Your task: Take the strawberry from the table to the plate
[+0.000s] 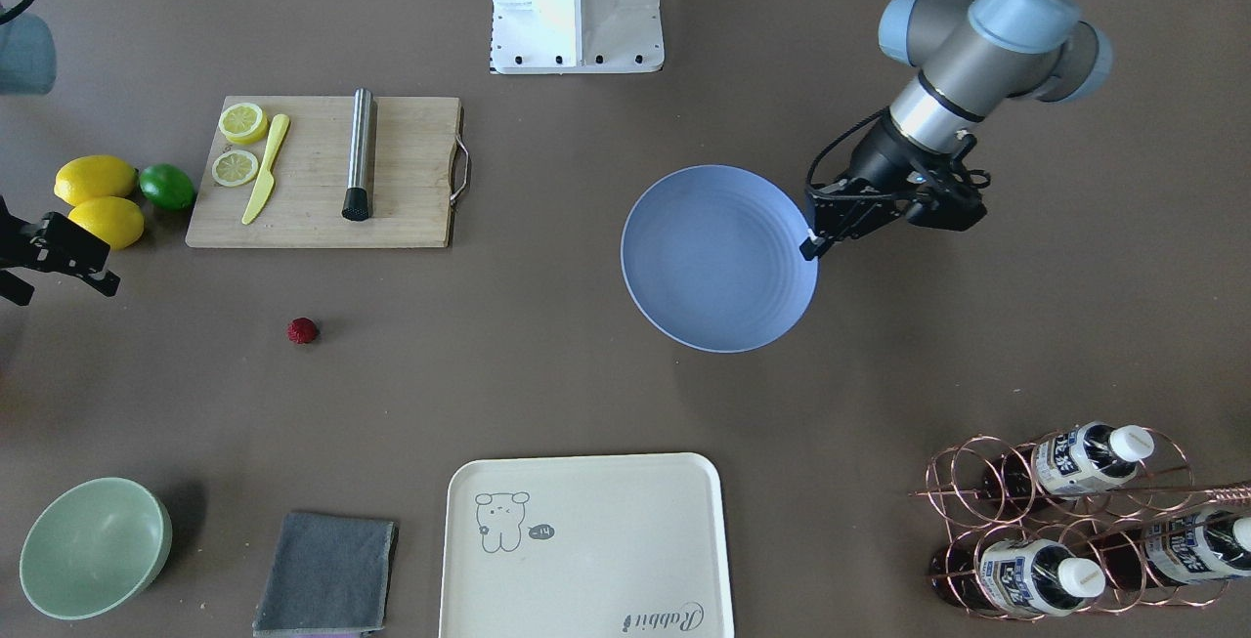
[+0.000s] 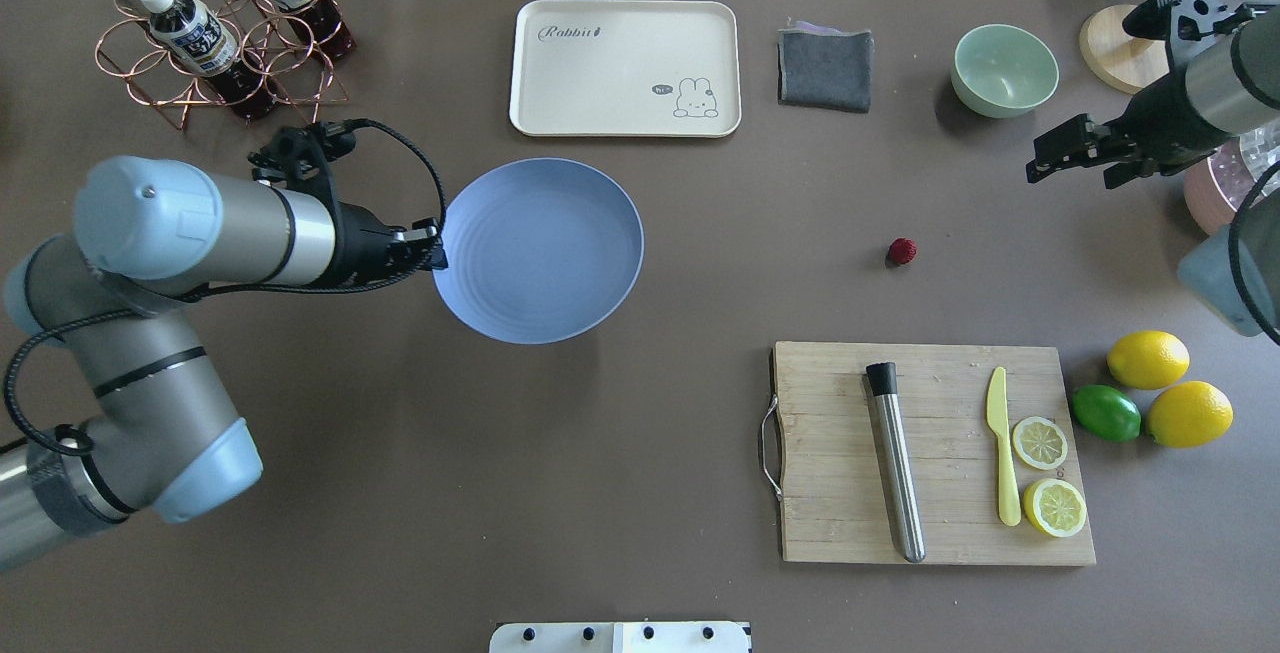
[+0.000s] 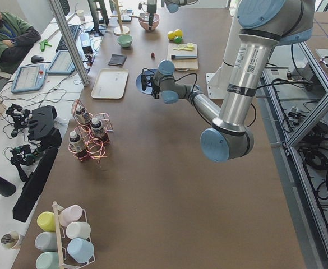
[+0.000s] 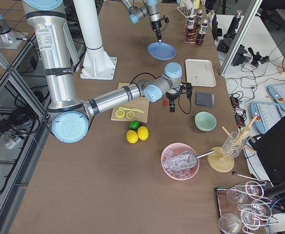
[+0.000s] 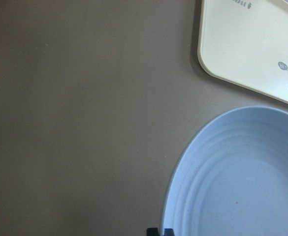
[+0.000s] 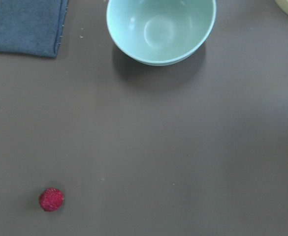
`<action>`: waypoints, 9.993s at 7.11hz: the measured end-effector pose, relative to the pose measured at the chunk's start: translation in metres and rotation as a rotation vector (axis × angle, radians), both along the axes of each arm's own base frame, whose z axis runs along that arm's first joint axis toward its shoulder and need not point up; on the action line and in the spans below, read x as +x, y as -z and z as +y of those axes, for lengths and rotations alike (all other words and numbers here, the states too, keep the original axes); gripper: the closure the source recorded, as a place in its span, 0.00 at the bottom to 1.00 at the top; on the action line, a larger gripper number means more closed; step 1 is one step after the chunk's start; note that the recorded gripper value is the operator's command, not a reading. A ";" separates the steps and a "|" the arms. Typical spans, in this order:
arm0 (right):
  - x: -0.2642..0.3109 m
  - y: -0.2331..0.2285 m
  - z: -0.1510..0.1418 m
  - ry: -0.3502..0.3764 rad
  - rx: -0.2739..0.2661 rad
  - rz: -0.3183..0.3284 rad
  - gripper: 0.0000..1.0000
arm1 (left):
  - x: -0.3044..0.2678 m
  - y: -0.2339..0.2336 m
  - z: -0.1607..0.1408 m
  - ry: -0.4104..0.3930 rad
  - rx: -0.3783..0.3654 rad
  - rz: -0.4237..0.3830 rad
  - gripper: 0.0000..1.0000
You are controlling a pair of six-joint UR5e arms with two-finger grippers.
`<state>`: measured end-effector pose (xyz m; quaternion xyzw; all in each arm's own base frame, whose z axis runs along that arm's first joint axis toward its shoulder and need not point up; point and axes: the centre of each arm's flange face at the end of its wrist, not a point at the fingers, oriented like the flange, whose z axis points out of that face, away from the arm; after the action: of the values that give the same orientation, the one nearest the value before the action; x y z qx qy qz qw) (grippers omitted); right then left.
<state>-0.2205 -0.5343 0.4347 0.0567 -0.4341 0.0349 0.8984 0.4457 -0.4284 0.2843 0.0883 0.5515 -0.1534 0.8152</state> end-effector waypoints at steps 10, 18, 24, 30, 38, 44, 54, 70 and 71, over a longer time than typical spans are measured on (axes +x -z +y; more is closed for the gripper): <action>-0.128 0.009 0.029 0.009 -0.034 0.077 0.00 | 0.098 0.023 0.072 0.019 0.007 -0.066 0.02; -0.167 -0.020 0.009 -0.021 -0.027 0.050 0.42 | 0.091 0.031 0.071 0.023 0.018 -0.052 0.02; -0.168 -0.004 0.006 -0.022 -0.016 0.033 1.00 | 0.072 0.047 0.068 0.028 0.038 -0.026 0.02; -0.238 0.135 0.016 -0.044 -0.020 -0.029 1.00 | -0.064 -0.004 0.028 0.011 0.350 -0.260 0.02; -0.375 0.216 0.134 0.057 0.096 0.001 1.00 | -0.195 -0.139 0.028 -0.181 0.177 -0.326 0.02; -0.393 0.210 0.151 0.072 0.108 0.020 0.14 | -0.204 -0.155 0.033 -0.215 0.187 -0.353 0.02; -0.210 0.176 0.044 0.093 0.071 0.111 0.00 | -0.302 -0.234 0.008 -0.269 0.257 -0.507 0.02; 0.322 -0.221 0.032 0.127 0.005 0.131 0.00 | -0.508 -0.337 -0.018 -0.344 0.177 -0.517 0.02; 0.324 -0.221 0.033 0.122 0.005 0.129 0.00 | -0.514 -0.337 -0.017 -0.332 0.172 -0.517 0.02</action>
<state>0.1031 -0.5016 0.6553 0.0345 -0.3782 -0.0249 0.9247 -0.0686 -0.4458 0.6215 0.1017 0.3440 0.0562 0.9317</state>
